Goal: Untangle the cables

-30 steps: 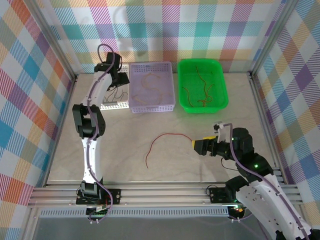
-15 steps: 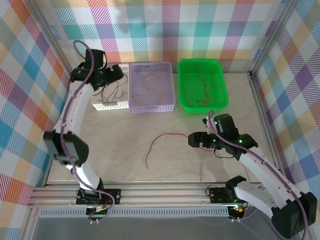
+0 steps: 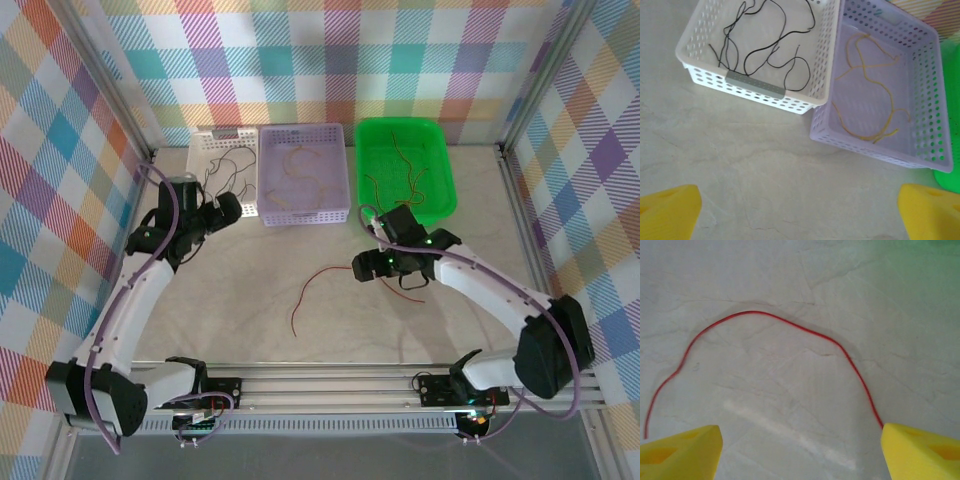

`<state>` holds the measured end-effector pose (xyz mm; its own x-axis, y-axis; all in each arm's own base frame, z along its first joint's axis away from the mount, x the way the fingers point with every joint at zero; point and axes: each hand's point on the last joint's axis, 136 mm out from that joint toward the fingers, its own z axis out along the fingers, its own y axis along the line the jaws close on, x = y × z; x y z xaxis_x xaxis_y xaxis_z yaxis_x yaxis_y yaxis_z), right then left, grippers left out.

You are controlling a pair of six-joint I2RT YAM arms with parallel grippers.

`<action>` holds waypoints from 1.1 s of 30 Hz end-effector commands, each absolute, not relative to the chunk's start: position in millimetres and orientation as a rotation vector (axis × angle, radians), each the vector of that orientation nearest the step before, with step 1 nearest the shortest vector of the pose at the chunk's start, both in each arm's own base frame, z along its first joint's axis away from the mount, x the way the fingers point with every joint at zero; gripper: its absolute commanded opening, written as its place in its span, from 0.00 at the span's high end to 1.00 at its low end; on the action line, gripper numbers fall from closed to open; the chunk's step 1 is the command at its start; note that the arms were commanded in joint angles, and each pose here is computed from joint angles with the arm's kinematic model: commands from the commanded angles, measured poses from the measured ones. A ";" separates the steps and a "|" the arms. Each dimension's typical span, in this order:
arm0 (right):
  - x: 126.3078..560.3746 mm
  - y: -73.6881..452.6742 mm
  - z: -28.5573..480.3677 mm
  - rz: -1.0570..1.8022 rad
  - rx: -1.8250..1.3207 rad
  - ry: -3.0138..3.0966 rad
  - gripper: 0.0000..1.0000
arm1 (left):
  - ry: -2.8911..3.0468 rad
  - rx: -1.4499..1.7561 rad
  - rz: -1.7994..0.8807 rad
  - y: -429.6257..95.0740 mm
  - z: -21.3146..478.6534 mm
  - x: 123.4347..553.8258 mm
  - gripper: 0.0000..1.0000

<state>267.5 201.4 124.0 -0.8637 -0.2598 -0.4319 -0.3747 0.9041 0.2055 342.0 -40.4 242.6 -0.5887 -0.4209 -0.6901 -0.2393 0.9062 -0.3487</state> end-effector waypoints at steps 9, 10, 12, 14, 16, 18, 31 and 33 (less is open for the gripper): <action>290.8 192.6 75.5 0.139 -0.602 2.742 0.17 | 2.075 -0.334 -0.124 -48.3 268.9 348.4 0.00; 291.0 191.9 69.1 0.122 -0.616 2.757 0.17 | 2.066 -0.336 -0.115 -46.7 270.3 347.6 0.00; 291.4 190.7 58.6 0.093 -0.633 2.785 0.17 | 2.039 -0.350 -0.101 -42.5 272.9 346.3 0.00; 292.1 189.6 50.6 0.078 -0.638 2.802 0.17 | 2.016 -0.355 -0.123 -43.5 273.5 345.6 0.00; 292.2 188.8 44.4 0.075 -0.644 2.812 0.17 | 2.005 -0.341 -0.167 -49.2 273.2 345.9 0.00; 291.9 190.2 40.6 0.078 -0.662 2.822 0.17 | 2.004 -0.336 -0.179 -50.9 272.6 345.9 0.00; 304.9 190.3 28.3 0.046 -0.700 2.812 0.21 | 1.983 -0.341 -0.182 -49.2 276.6 343.4 0.00; 305.5 190.3 24.8 0.055 -0.699 2.820 0.22 | 1.980 -0.342 -0.181 -48.6 276.9 342.7 0.00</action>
